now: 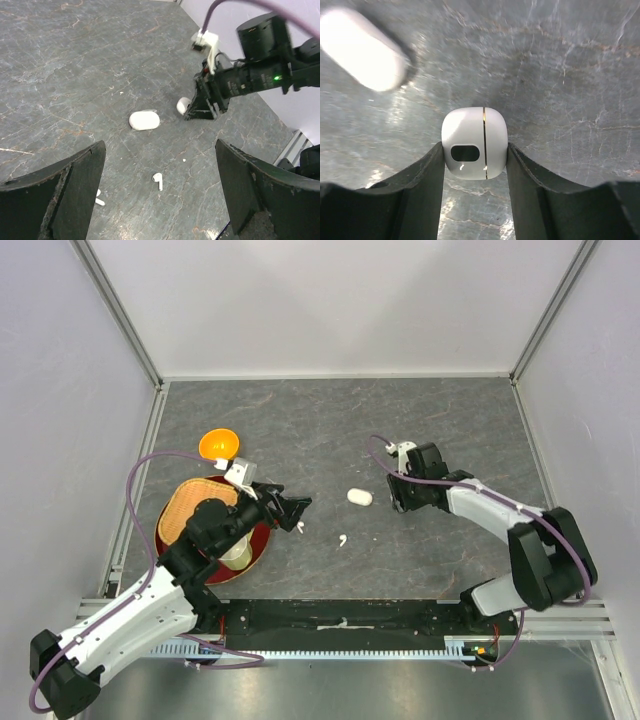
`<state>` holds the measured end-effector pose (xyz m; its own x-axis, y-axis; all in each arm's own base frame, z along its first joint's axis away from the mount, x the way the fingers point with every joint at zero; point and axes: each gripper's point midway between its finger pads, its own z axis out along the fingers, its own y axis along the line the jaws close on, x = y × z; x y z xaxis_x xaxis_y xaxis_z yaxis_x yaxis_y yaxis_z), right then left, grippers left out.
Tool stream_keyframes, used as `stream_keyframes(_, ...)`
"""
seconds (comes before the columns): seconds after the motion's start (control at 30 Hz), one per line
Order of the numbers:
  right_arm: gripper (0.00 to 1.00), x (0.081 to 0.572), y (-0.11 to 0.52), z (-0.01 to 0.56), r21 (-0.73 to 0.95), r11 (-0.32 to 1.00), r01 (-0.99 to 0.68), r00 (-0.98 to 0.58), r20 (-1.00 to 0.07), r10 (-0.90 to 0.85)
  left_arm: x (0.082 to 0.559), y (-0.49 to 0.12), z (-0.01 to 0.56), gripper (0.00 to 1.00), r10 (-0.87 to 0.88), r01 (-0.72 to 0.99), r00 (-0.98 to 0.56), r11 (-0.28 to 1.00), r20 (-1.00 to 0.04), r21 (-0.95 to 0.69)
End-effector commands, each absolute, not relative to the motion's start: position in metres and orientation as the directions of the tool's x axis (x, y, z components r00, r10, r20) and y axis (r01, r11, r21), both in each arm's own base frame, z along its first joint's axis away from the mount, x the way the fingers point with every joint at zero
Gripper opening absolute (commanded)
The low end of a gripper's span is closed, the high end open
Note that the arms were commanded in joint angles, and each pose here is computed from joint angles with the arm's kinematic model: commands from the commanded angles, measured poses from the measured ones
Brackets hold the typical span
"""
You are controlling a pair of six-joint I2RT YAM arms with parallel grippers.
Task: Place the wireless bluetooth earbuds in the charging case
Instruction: Pick up the charging case at the center of the board.
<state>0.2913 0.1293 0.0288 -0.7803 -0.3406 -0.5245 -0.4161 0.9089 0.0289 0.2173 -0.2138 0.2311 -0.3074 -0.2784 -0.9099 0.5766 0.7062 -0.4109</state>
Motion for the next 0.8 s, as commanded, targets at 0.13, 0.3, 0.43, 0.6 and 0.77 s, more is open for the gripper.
stream_keyframes(0.13, 0.0, 0.305, 0.177, 0.132, 0.197, 0.844, -0.5, -0.618, -0.763, -0.188, 0.222, -0.218, 0.248, 0.97, -0.312, 0.564, -0.317, 0.697, -0.896, -0.442)
stream_keyframes(0.3, 0.0, 0.291, 0.201, 0.182, 0.278, 0.746, -0.605, -0.535, -0.836, -0.122, 0.214, -0.225, 0.264, 0.97, -0.289, 0.635, -0.293, 0.654, -0.912, -0.411)
stream_keyframes(0.43, 0.0, 0.277, 0.215, 0.218, 0.282, 0.661, -0.695, -0.449, -0.888, -0.094, 0.21, -0.228, 0.272, 0.97, -0.3, 0.66, -0.277, 0.631, -0.913, -0.408)
stream_keyframes(0.6, 0.0, 0.258, 0.227, 0.254, 0.234, 0.569, -0.789, -0.339, -0.937, -0.084, 0.211, -0.23, 0.274, 0.97, -0.301, 0.657, -0.289, 0.628, -0.909, -0.417)
stream_keyframes(0.77, 0.0, 0.24, 0.236, 0.269, 0.108, 0.498, -0.861, -0.2, -0.97, -0.135, 0.207, -0.241, 0.266, 0.97, -0.262, 0.652, -0.384, 0.603, -0.885, -0.461)
